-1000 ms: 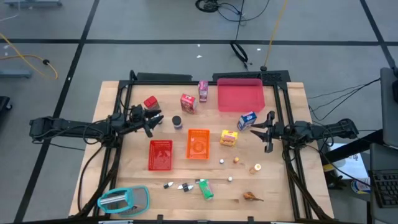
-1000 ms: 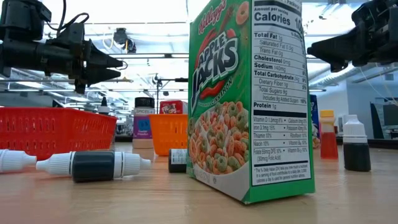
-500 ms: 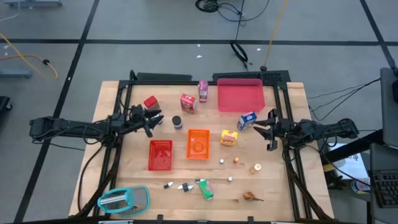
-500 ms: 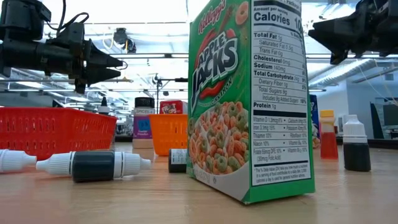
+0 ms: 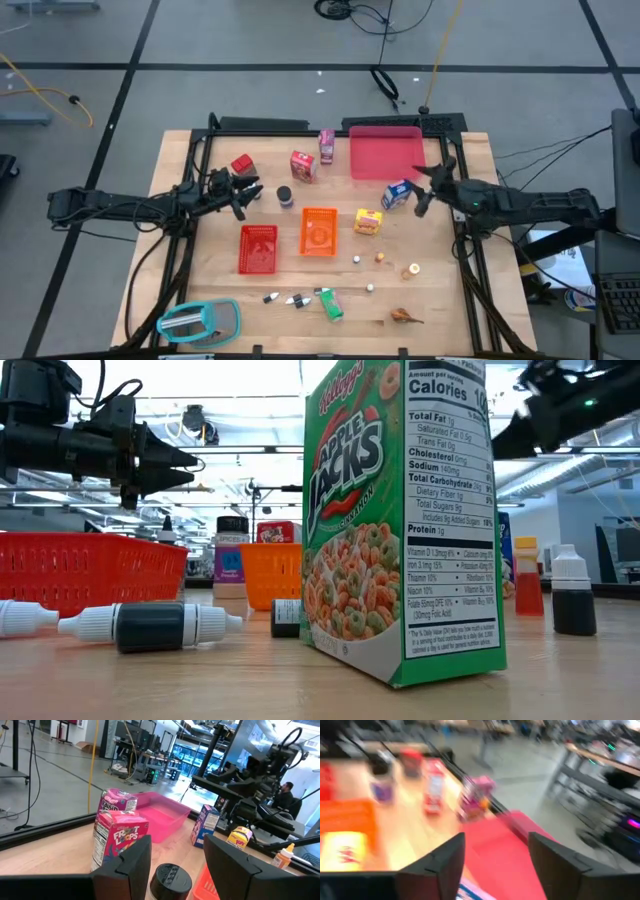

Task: Pick & Place Kitchen Items
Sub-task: Put the blue cereal box into the light red bin

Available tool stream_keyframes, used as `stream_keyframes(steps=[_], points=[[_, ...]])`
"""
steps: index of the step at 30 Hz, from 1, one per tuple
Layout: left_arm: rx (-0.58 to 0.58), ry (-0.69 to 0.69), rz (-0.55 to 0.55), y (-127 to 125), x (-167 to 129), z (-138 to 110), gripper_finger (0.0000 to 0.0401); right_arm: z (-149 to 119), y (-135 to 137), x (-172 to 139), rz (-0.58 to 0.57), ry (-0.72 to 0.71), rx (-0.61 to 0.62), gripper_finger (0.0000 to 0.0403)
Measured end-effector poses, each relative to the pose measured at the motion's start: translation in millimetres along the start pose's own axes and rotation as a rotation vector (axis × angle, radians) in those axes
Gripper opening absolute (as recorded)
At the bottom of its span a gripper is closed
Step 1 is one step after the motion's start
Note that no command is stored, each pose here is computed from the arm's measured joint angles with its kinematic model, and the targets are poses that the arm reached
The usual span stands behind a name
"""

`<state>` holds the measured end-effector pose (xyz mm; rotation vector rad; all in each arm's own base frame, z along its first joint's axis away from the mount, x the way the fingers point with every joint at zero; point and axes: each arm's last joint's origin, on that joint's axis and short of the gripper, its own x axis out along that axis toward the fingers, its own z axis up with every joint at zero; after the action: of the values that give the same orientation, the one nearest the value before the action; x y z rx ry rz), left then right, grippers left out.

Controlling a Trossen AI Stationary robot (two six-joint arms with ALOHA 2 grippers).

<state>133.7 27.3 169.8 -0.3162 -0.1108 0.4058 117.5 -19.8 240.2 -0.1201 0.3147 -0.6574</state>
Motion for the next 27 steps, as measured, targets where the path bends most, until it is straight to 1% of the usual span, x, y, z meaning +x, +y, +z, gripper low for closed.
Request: stream_keyframes(steps=[3,7,10,13,15,19,22,24,27], points=[[0.000,0.000,0.000,0,0,0,0.0184,16,-4,10,-0.074,0.056,-0.057,0.0258],[-0.003,0.000,0.000,0,0,0,0.0184,45,-14,26,-0.172,0.102,-0.117,0.0288],[-0.006,0.000,0.000,0,0,0,0.0184,61,-25,38,-0.242,0.146,-0.149,0.0298],[-0.005,0.001,-0.001,0,0,0,0.0184,70,-37,46,-0.294,0.236,-0.179,0.0299],[-0.005,0.000,0.000,0,0,0,0.0184,74,-44,49,-0.301,0.318,-0.192,0.0297],[-0.005,0.001,0.000,0,0,0,0.0184,76,-53,49,-0.182,0.493,-0.177,0.0293],[-0.005,0.000,0.000,0,0,0,0.0184,76,-55,47,-0.040,0.614,-0.185,0.0294],[-0.005,0.000,0.000,0,0,0,0.0184,73,-54,47,0.051,0.673,-0.186,0.0293],[-0.005,0.000,0.000,0,0,0,0.0184,70,-50,48,0.159,0.716,-0.177,0.0293]])
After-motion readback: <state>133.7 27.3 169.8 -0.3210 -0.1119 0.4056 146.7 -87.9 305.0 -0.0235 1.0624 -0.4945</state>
